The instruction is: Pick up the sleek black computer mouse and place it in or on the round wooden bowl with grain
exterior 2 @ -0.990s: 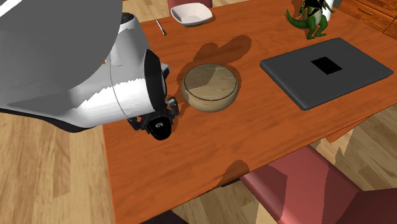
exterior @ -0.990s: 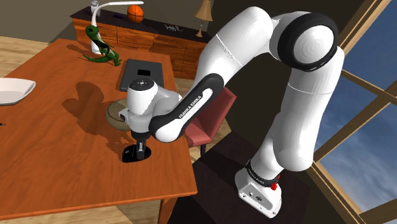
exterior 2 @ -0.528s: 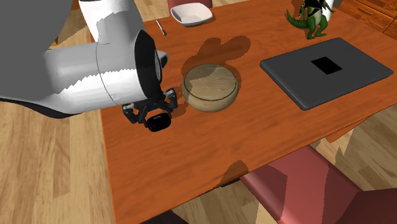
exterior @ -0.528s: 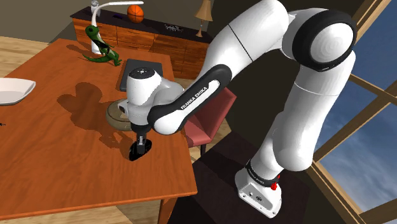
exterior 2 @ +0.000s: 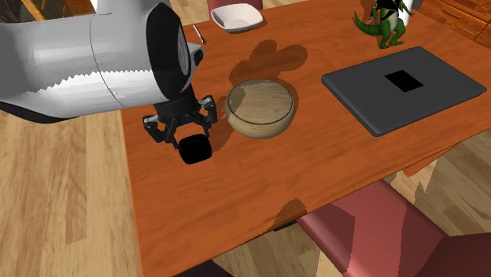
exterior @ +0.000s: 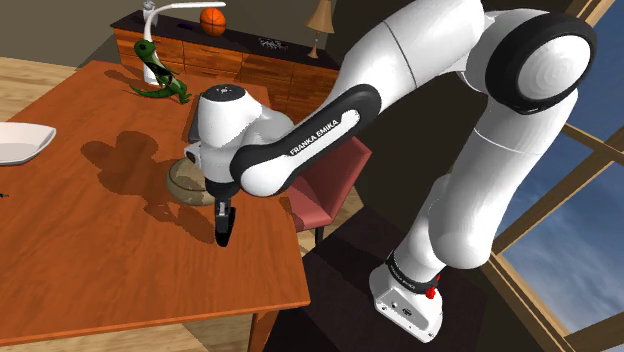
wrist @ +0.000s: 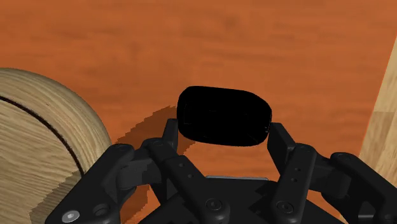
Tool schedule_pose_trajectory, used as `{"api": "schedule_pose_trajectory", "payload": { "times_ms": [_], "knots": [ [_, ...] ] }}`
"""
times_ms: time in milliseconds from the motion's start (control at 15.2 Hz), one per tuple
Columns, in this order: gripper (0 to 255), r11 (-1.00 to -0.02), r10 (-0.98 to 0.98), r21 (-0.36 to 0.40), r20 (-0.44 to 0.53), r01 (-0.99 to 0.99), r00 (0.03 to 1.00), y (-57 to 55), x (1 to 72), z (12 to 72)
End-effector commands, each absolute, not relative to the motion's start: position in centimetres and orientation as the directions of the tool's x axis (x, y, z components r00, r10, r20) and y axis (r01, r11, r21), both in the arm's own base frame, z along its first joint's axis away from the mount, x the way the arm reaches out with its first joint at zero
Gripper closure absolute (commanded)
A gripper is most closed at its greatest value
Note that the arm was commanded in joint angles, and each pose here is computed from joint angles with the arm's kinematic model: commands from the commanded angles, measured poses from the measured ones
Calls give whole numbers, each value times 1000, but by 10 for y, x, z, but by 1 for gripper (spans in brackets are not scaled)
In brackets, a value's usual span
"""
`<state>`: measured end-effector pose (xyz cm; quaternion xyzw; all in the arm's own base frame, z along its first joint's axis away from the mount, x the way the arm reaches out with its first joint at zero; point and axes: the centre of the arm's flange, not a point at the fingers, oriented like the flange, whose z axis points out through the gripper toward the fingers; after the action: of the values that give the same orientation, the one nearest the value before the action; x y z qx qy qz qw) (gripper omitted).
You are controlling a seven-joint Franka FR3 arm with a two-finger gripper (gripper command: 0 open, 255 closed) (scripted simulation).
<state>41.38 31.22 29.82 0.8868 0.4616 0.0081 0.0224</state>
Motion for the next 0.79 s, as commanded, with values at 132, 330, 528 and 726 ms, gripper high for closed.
{"api": "schedule_pose_trajectory", "payload": {
  "times_ms": [132, 330, 528, 726],
  "knots": [
    [255, -573, 819, 47, -6, 818, 574, 312, 415, 321],
    [255, -573, 819, 47, -6, 818, 574, 312, 415, 336],
    [255, -573, 819, 47, -6, 818, 574, 312, 415, 352],
    [255, -573, 819, 47, -6, 818, 574, 312, 415, 368]
  ]
}}
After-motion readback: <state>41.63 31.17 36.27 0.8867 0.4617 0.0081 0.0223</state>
